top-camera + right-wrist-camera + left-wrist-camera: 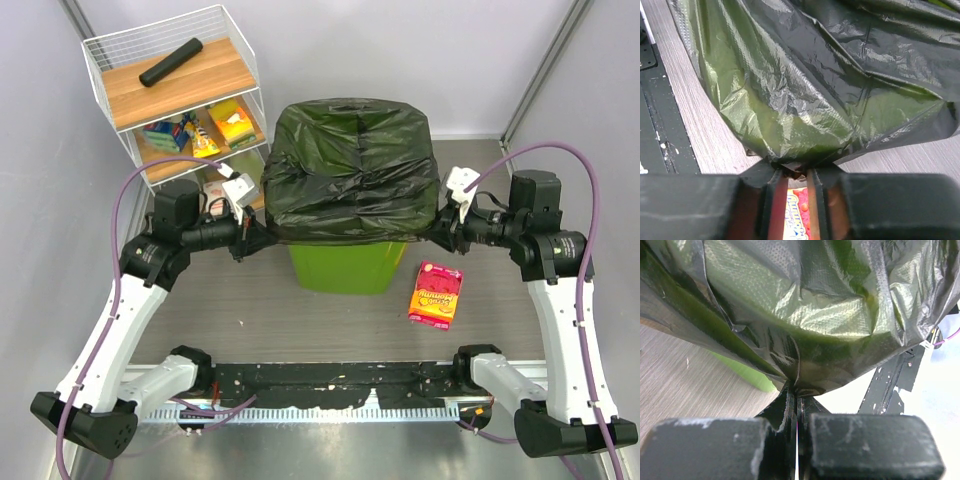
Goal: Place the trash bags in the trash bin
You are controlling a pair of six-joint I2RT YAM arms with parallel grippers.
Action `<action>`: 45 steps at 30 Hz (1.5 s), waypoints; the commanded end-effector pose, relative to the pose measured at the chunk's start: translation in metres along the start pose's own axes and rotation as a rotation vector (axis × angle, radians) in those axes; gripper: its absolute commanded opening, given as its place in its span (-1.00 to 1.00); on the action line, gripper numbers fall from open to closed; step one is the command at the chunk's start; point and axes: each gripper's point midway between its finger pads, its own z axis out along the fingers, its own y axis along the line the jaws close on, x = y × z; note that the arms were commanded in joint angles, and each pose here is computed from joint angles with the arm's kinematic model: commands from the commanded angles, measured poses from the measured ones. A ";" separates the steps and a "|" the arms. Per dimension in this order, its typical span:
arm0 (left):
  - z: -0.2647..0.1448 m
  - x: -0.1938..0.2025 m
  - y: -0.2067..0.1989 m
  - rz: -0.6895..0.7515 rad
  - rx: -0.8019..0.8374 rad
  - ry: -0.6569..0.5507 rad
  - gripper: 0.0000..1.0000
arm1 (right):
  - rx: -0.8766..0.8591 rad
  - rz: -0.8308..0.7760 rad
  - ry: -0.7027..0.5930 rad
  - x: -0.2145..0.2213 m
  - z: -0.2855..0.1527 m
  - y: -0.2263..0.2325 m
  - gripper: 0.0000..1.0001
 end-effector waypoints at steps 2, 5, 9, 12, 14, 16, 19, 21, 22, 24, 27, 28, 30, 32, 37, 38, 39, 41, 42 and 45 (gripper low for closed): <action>-0.001 -0.013 0.000 0.048 -0.003 -0.039 -1.00 | 0.014 -0.029 -0.001 -0.001 -0.002 -0.001 -0.72; -0.001 -0.011 0.000 0.045 0.001 -0.035 -1.00 | 0.019 -0.027 0.012 0.003 -0.003 0.001 -0.84; 0.003 -0.008 0.001 0.030 0.005 -0.038 -1.00 | 0.025 -0.022 0.030 0.010 -0.003 0.003 -0.97; 0.007 -0.004 0.004 0.025 0.003 -0.046 -1.00 | 0.022 -0.007 0.051 0.020 -0.002 0.004 -0.97; 0.009 -0.001 0.006 0.021 -0.001 -0.047 -1.00 | 0.018 0.000 0.060 0.027 -0.001 0.006 -0.97; 0.011 0.003 0.009 0.017 -0.013 -0.043 -1.00 | 0.019 0.005 0.067 0.031 0.000 0.008 -0.97; 0.014 0.007 0.013 0.017 -0.024 -0.044 -1.00 | 0.018 0.014 0.084 0.042 0.002 0.009 -0.97; 0.016 0.011 0.015 0.011 -0.029 -0.044 -1.00 | 0.015 0.021 0.093 0.048 0.004 0.010 -0.97; 0.017 0.013 0.016 0.007 -0.030 -0.041 -1.00 | 0.015 0.022 0.096 0.049 0.004 0.010 -0.97; 0.019 0.019 0.019 0.001 -0.040 -0.034 -1.00 | 0.018 0.023 0.102 0.054 0.005 0.010 -0.97; 0.020 0.025 0.023 0.007 -0.057 -0.022 -1.00 | 0.026 0.026 0.113 0.062 0.008 0.008 -0.97; 0.020 0.028 0.024 0.008 -0.061 -0.017 -1.00 | 0.032 0.028 0.118 0.064 0.008 0.007 -0.97; 0.021 0.034 0.026 0.009 -0.068 -0.006 -1.00 | 0.037 0.033 0.129 0.071 0.010 0.005 -0.97; 0.022 0.041 0.028 0.014 -0.079 0.006 -1.00 | 0.048 0.033 0.138 0.077 0.012 0.003 -0.97; 0.024 0.056 0.034 0.020 -0.100 0.029 -1.00 | 0.054 0.042 0.150 0.085 0.016 0.000 -0.97; 0.024 0.059 0.035 0.022 -0.105 0.035 -1.00 | 0.057 0.044 0.155 0.088 0.017 -0.002 -0.97; 0.025 0.062 0.037 0.026 -0.112 0.040 -1.00 | 0.057 0.046 0.158 0.090 0.018 -0.003 -0.97; 0.026 0.067 0.040 0.031 -0.125 0.047 -1.00 | 0.061 0.051 0.168 0.095 0.020 -0.005 -0.97; 0.027 0.069 0.042 0.036 -0.128 0.049 -1.00 | 0.067 0.050 0.172 0.097 0.021 -0.007 -0.97; 0.027 0.074 0.048 0.046 -0.155 0.054 -1.00 | 0.075 0.050 0.180 0.102 0.024 -0.011 -0.97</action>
